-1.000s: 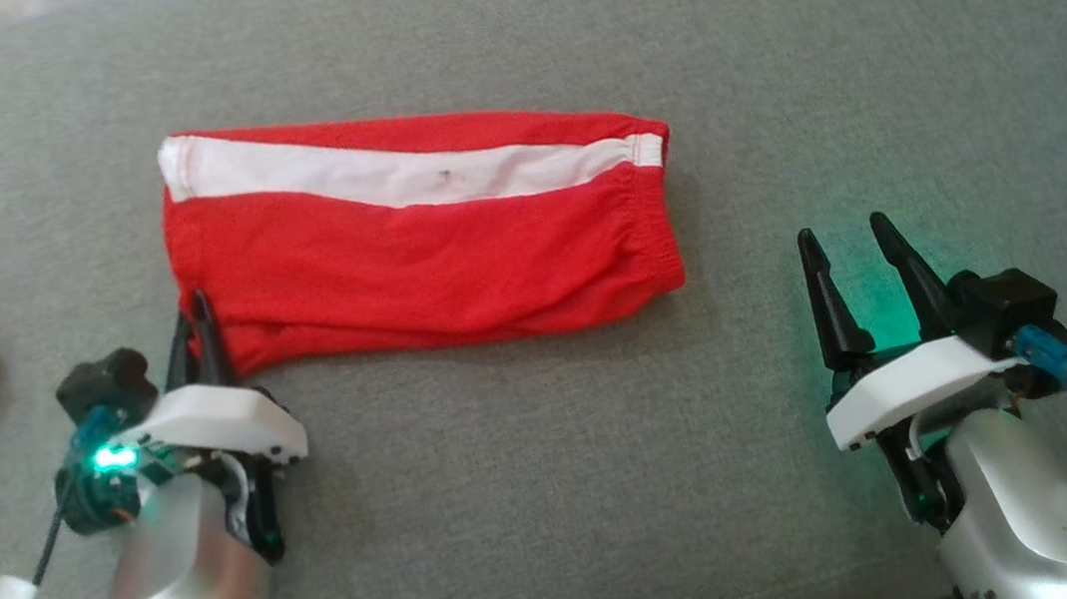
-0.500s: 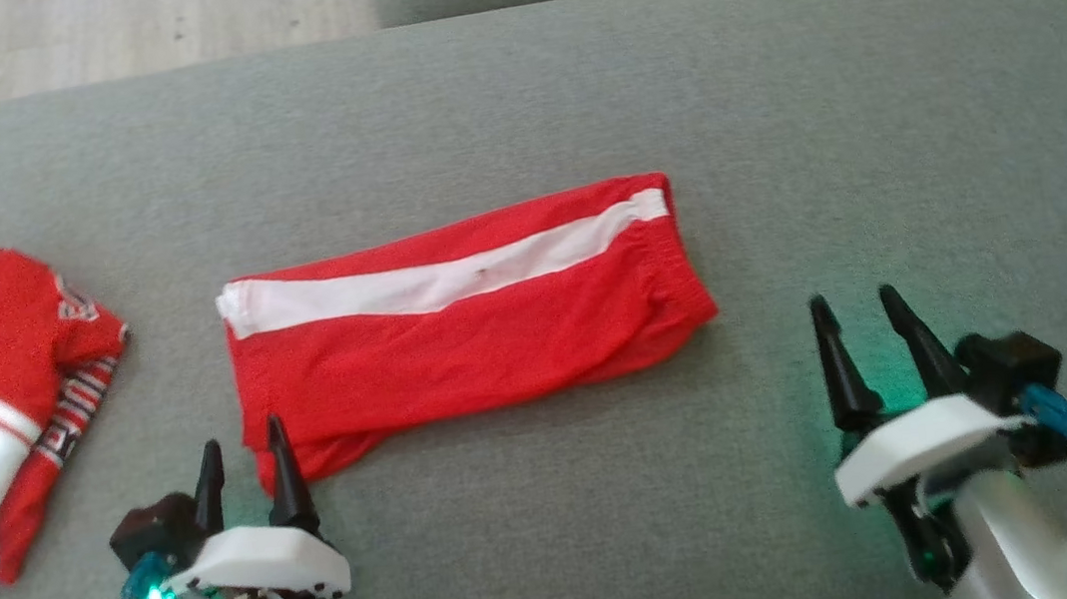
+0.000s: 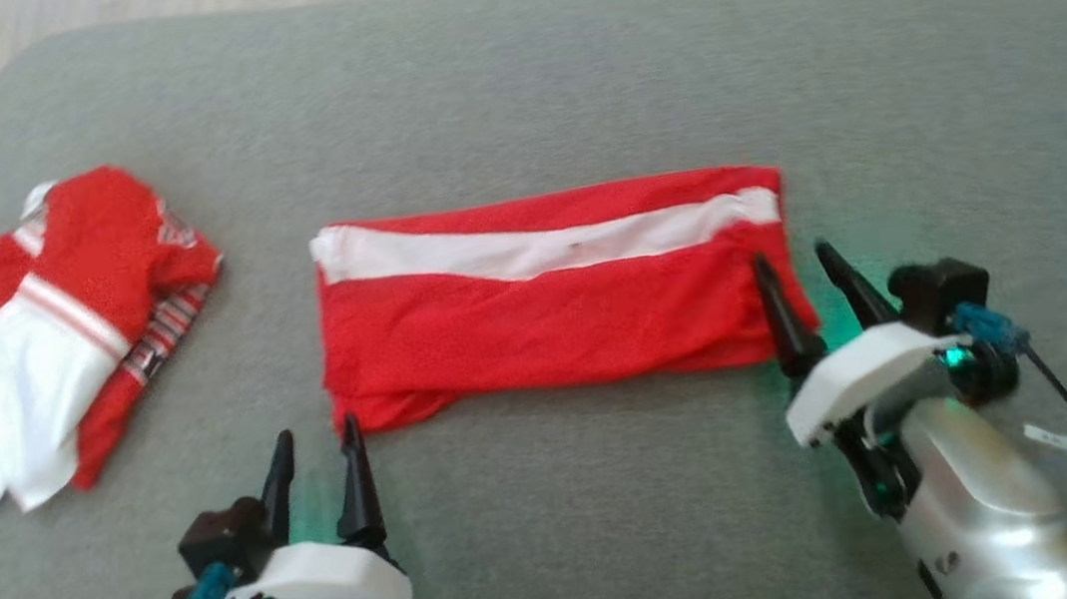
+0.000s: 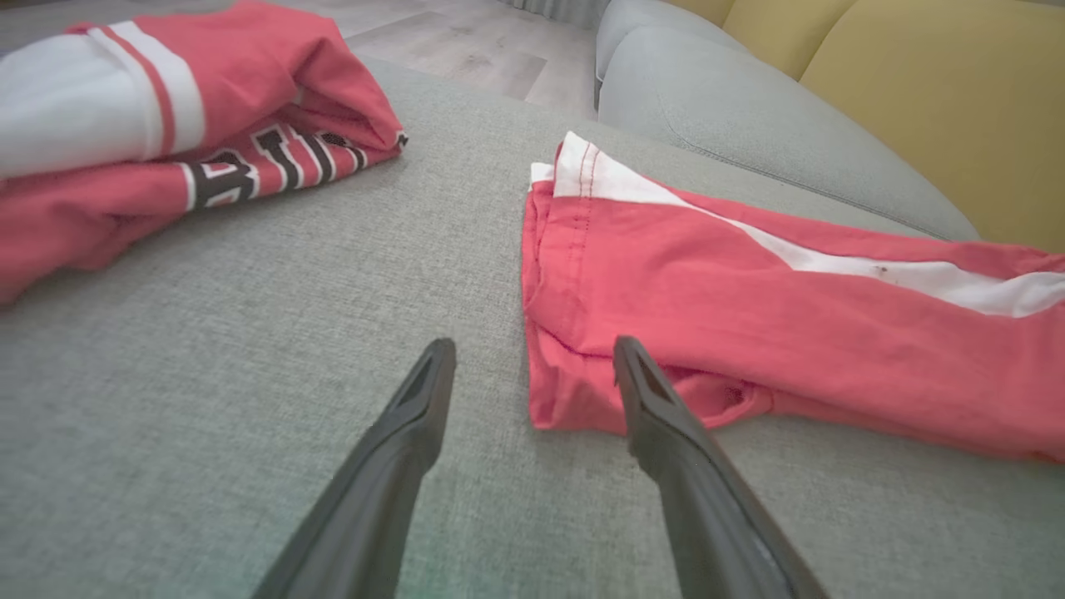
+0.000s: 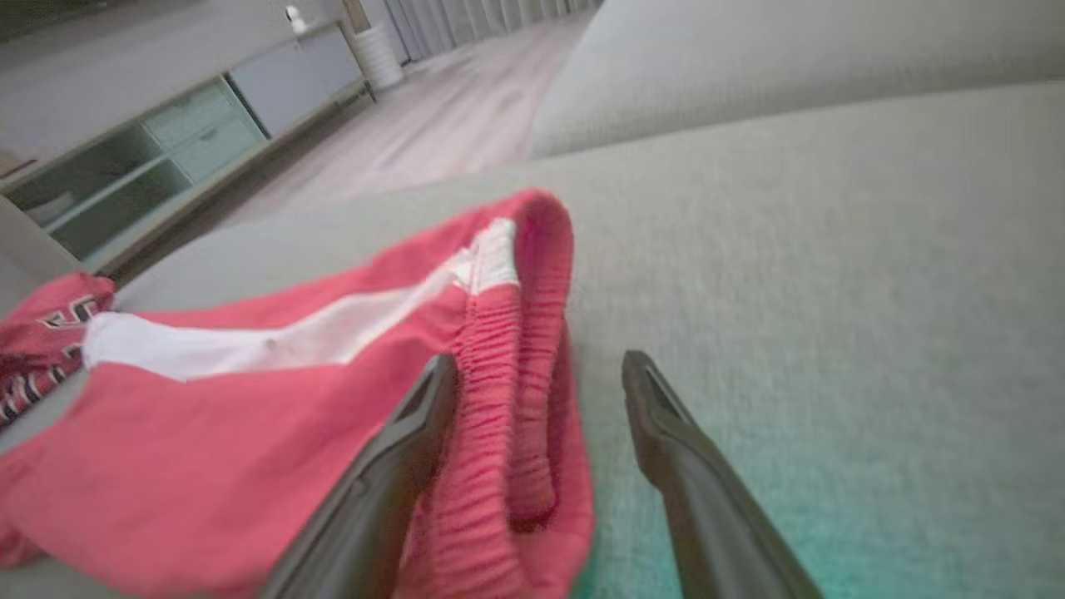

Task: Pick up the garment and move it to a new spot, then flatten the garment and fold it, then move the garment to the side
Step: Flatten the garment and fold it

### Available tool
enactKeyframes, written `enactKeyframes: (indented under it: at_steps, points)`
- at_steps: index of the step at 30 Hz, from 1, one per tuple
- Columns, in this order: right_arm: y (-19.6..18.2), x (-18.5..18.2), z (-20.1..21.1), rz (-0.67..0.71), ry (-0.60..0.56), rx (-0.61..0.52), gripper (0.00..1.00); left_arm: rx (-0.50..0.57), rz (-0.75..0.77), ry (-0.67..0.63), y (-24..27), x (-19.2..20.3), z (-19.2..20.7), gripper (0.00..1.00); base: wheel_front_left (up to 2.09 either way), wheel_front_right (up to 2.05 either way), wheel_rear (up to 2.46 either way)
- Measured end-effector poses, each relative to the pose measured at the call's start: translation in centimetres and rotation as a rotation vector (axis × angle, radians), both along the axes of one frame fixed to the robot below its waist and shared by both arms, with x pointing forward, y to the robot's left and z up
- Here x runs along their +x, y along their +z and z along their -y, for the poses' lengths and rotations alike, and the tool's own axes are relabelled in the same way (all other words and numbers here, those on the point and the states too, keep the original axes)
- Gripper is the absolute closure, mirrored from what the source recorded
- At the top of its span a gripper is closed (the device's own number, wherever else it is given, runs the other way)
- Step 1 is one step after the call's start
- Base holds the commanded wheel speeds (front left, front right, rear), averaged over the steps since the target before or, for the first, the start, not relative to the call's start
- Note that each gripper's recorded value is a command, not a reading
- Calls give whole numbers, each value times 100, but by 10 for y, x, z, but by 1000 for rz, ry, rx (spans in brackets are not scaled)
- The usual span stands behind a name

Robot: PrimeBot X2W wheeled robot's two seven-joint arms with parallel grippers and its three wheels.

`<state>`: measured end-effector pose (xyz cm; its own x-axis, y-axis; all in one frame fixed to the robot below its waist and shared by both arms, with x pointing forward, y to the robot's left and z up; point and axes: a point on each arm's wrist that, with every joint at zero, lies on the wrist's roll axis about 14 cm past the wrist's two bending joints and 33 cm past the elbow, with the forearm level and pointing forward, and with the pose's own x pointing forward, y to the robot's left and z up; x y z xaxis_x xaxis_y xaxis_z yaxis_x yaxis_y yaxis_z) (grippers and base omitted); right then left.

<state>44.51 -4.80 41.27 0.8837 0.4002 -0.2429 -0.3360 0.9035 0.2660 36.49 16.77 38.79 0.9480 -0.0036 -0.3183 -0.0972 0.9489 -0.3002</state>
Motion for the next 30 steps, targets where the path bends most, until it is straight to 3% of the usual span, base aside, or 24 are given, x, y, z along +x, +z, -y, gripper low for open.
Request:
enactKeyframes:
  at_steps: [4, 7, 8, 9, 10, 16, 24, 27, 30]
  points:
    - [-43, -12, 1, -142, 6, -46, 0, 4, -2, 36, 0, -6, -11, 0, 0, 0, 0]
    - [-50, -10, -6, -158, 18, -38, 0, 10, -10, 56, -2, -8, -17, 0, 0, 0, 0]
    - [-49, -7, -7, -159, 17, -33, 22, 10, -13, 59, -3, -8, -18, 0, 0, 0, 0]
    - [-49, -4, -7, -160, 14, -26, 68, 12, -13, 59, -3, -8, -18, 0, 0, 0, 0]
    - [-48, -3, -6, -160, 10, -20, 100, 16, -11, 55, -2, -7, -18, 0, 0, 0, 0]
    - [-41, -3, 20, -163, -110, 38, 100, 16, 19, -12, 4, 4, 0, 0, 0, 0, 0]
    - [-39, -20, 117, -150, -340, -8, 100, 0, 23, -118, 3, 3, 34, 0, 0, 0, 0]
    - [-28, -22, 113, -119, -327, 6, 100, -1, 38, -153, 8, 4, 45, 0, 0, 0, 0]
    - [-7, -18, 78, -84, -258, 98, 100, 1, 44, -167, 11, 2, 49, 0, 0, 0, 0]
